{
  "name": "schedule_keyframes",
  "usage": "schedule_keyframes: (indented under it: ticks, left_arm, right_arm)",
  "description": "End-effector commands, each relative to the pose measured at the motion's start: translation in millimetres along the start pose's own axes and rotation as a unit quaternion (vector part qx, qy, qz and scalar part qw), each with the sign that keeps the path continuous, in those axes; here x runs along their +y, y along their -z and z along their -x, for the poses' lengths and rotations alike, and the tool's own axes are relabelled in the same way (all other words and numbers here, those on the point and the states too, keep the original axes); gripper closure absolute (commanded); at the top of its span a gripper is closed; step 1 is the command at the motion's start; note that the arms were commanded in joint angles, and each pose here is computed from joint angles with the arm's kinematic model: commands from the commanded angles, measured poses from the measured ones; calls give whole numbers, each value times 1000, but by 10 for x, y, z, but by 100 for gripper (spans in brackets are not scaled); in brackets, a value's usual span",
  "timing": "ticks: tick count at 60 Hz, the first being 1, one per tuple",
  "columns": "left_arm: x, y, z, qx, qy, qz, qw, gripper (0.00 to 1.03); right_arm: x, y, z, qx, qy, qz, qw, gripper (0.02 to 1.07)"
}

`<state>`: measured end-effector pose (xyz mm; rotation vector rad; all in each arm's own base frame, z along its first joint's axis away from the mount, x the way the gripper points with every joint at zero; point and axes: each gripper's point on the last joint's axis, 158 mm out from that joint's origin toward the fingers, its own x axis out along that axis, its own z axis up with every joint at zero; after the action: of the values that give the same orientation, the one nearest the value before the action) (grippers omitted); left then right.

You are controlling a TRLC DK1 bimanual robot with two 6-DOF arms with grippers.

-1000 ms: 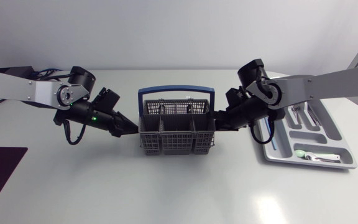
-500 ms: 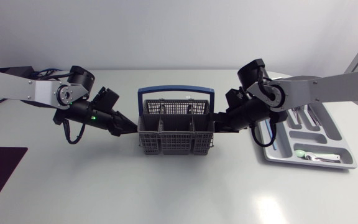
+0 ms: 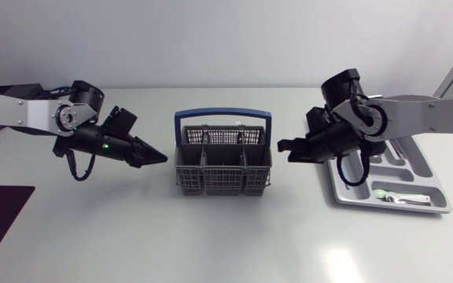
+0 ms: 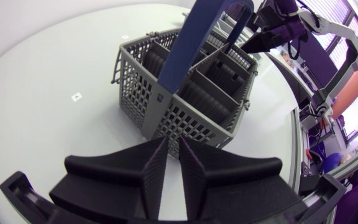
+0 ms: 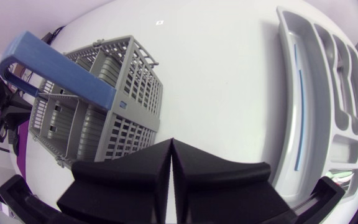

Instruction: Sort the cutlery from the basket into the organizer compartments.

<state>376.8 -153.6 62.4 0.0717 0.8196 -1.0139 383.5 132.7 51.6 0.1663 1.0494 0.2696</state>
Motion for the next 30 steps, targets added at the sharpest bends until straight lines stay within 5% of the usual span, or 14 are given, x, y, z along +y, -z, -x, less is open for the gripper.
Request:
schedule_keyframes:
  ticks: [1, 10, 27, 30]
  left_arm:
    - [-45, -92, 207, -18, -26, -23, 999, 87]
    - [-46, -243, 512, -57, -104, -43, 992, 84]
    - [-55, -309, 969, -91, -227, -65, 968, 22]
    - [-18, -306, 1079, -95, -263, -71, 957, 12]
  right_arm:
    - [-72, -86, 207, -33, 20, 16, 999, 102]
    - [-77, -189, 456, -75, 40, 48, 995, 102]
    - [-176, -213, 833, -137, 95, 89, 982, 77]
    - [-237, -182, 882, -142, 109, 95, 979, 66]
